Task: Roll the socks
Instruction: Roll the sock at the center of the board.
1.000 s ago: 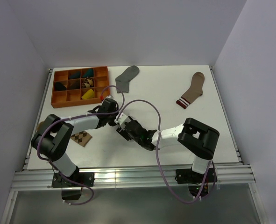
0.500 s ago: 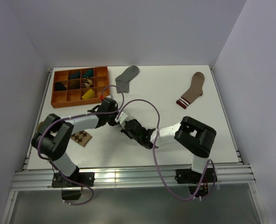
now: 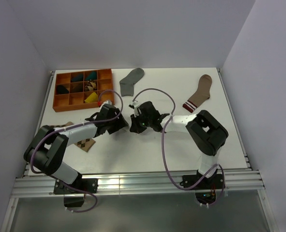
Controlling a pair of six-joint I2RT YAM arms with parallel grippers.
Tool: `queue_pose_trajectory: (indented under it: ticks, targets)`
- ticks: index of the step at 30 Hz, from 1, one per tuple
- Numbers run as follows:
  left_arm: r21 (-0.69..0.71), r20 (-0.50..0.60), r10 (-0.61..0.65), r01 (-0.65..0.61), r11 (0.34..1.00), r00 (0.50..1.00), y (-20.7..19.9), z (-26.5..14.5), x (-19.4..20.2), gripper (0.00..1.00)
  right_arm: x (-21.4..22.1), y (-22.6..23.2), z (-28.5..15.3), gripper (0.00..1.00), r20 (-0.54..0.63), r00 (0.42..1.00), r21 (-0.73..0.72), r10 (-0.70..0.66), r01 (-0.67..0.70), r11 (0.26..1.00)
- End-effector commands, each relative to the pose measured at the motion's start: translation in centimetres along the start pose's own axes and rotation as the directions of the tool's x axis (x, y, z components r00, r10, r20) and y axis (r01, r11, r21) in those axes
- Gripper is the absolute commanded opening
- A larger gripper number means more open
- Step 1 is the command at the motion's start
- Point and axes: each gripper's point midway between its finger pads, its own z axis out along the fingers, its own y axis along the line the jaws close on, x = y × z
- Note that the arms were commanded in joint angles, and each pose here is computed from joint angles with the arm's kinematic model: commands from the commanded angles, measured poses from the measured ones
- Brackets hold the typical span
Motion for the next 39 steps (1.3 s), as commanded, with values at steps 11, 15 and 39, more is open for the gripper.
queue_pose_trajectory:
  ticks: [11,15,39]
  targets:
    - [-0.015,0.118,-0.129,0.132,0.991,0.985,1.9,-0.4,-0.8,0.63,0.5,1.2,0.3,0.0,-0.218,0.924,-0.221,0.316,-0.362,0.906]
    - [-0.025,0.14,-0.147,0.151,0.988,0.979,2.6,-0.3,-0.8,0.59,0.6,1.2,0.5,0.0,-0.24,0.906,-0.224,0.35,-0.402,0.888]
    - [-0.133,-0.031,0.058,-0.061,0.989,0.998,2.4,0.7,0.1,0.0,-4.4,1.6,-3.6,0.57,0.184,0.95,0.217,-0.254,0.213,0.953]
